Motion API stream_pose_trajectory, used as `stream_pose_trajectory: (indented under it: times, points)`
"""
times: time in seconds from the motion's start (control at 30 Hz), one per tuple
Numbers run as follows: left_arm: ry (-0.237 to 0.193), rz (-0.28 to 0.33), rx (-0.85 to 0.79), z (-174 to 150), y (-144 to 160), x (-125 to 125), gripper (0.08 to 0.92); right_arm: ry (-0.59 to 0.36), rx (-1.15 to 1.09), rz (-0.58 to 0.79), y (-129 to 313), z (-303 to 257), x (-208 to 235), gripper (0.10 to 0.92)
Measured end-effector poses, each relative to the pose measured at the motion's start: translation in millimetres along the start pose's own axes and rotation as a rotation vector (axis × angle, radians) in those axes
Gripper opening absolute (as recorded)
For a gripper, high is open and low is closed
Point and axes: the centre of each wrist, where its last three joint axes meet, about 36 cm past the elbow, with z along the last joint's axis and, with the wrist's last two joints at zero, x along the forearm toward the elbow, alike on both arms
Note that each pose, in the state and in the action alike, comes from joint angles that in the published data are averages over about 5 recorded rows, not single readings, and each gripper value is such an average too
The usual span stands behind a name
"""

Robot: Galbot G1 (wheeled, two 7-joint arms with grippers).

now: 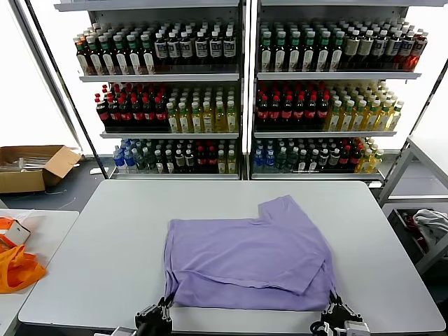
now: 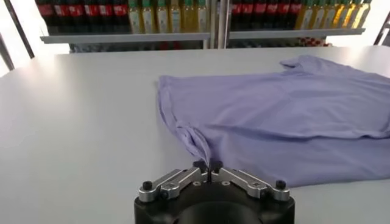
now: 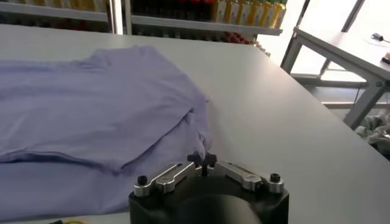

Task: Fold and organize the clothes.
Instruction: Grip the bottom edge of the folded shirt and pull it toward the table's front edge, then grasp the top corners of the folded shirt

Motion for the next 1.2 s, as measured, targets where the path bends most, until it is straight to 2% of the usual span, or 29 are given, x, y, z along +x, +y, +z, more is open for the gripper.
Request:
stream_pose_trajectory:
  times: [0.17,0.5,0.8,0.97,1.2]
  points:
    - [0.0,-0.012,-0.005,3.2,-0.2,2.4,0.084,0.009,0.012,0.0,-0.8,3.7,2.8,0.157]
    - [-0.004,-0.048,-0.011,9.5,1.9,0.9,0.107,0.012,0.026,0.019,-3.8,7.6,4.1,0.437]
    - [-0.014,-0.088,-0.023,10.9,2.7,2.1,0.349,-0.021,0.011,0.028,-9.4,1.4,8.4,0.697]
    - [-0.072,-0.111,-0.014,-2.0,2.0,5.7,0.496,-0.112,-0.04,0.028,-15.1,-15.3,10.8,0.807]
    - [-0.219,-0.109,-0.003,-35.9,2.6,8.6,0.696,-0.272,-0.108,0.003,-27.0,-44.5,1.2,0.823]
